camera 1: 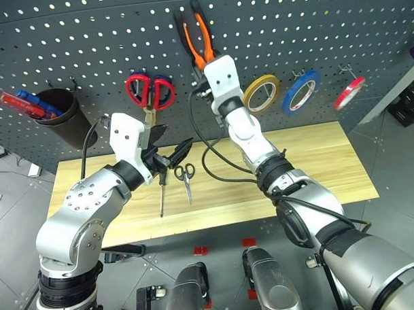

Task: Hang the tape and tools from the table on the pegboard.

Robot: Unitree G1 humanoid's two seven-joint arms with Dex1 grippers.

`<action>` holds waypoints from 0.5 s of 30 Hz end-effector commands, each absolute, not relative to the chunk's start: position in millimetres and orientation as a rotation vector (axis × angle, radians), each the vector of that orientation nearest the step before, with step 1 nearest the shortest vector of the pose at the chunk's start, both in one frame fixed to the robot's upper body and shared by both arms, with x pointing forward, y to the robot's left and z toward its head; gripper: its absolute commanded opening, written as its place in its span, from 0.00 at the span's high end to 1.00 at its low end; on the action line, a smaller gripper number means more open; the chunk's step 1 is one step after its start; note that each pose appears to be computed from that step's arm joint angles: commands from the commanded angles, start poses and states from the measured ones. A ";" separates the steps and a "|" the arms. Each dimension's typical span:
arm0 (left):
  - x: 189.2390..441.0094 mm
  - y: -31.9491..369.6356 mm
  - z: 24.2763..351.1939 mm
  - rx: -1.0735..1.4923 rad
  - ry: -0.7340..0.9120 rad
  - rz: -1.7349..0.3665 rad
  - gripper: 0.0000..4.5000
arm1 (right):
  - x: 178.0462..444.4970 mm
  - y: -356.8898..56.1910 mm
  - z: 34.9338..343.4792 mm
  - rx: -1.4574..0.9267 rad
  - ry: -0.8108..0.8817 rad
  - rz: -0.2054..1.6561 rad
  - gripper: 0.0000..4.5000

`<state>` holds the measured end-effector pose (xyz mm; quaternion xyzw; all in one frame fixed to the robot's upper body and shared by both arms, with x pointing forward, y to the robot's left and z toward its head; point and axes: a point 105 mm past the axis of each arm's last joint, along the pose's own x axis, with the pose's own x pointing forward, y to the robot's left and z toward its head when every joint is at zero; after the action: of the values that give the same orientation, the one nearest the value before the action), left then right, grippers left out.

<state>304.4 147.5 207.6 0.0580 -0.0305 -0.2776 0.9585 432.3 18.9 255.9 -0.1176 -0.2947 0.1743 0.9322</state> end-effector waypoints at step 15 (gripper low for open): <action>310.8 178.8 171.8 0.118 0.059 -0.343 0.15 | 430.6 13.1 221.9 -0.226 -0.458 0.455 0.01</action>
<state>312.8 174.9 169.1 0.0529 0.0361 -0.1831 0.9810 438.0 6.1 193.0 -0.1132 -0.1761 0.2075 0.9556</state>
